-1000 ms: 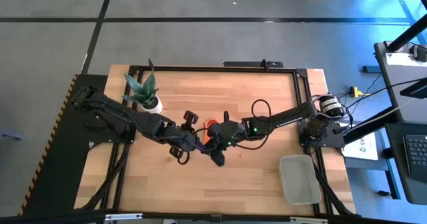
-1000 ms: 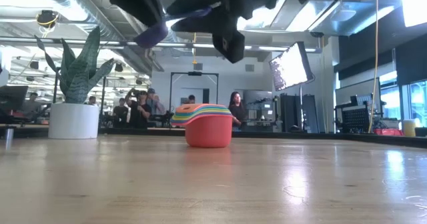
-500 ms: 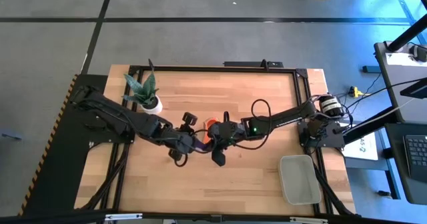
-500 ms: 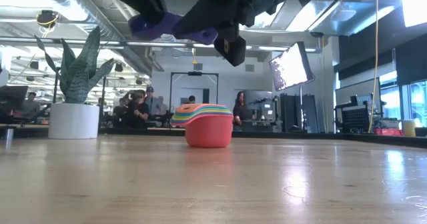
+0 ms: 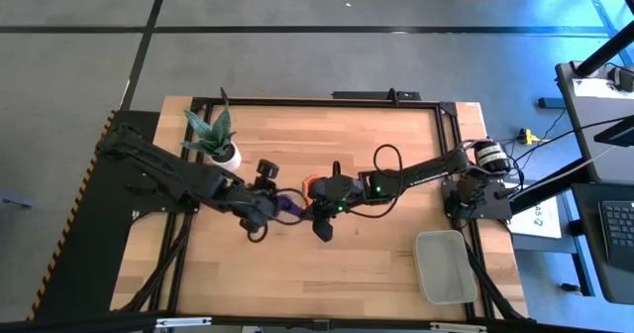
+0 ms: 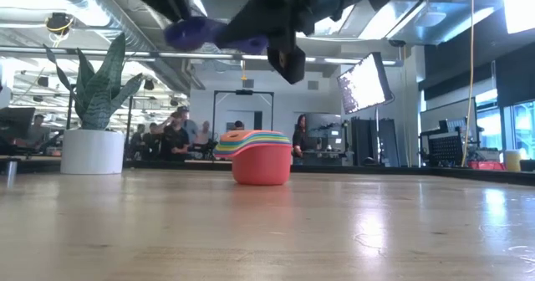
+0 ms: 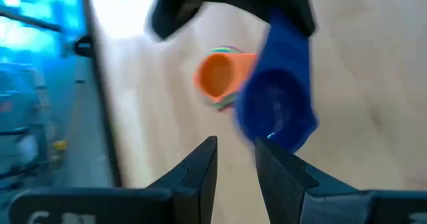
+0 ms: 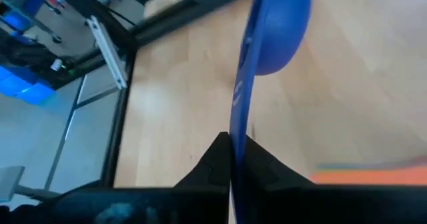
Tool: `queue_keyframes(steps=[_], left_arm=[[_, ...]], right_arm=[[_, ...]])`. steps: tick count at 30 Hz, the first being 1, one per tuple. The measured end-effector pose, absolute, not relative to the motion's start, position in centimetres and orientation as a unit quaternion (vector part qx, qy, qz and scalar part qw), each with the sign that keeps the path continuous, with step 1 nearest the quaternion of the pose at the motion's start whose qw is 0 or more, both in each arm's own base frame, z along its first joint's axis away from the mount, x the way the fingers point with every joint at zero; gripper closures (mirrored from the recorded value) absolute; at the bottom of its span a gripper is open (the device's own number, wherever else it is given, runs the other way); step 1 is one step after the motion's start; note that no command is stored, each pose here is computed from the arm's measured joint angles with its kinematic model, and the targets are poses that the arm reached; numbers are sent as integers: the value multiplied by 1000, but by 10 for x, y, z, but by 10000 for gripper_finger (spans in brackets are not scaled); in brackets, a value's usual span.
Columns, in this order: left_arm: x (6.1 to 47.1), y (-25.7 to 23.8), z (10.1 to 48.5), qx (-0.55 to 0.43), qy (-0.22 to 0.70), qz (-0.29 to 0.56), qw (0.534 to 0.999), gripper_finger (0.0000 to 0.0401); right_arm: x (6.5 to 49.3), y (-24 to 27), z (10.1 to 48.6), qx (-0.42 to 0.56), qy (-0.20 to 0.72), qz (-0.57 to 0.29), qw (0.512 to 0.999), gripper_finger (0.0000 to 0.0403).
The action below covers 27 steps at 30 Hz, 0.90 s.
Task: Nest measuring cups in basket
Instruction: Stack the violet measuring cup on top of the orange measuring cup
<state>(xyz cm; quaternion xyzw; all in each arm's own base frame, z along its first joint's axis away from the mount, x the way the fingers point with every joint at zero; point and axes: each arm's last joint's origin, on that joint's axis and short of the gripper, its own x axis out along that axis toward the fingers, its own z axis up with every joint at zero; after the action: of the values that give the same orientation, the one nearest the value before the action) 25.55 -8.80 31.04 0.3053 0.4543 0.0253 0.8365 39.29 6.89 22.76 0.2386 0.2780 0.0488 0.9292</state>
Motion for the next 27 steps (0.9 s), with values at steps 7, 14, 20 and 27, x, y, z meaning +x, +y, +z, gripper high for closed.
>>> queue_keyframes(steps=[7,14,20,27], left_arm=[[227,-85,340,328,389,101,855,305],[206,-86,358,292,342,126,884,305],[198,-103,352,285,334,96,893,305],[194,-110,339,291,337,96,890,305]], right_arm=[[392,61,224,345,218,-12,913,403],[387,59,216,425,133,-58,893,403],[365,52,205,431,108,-114,888,403],[329,44,196,465,56,-136,873,403]])
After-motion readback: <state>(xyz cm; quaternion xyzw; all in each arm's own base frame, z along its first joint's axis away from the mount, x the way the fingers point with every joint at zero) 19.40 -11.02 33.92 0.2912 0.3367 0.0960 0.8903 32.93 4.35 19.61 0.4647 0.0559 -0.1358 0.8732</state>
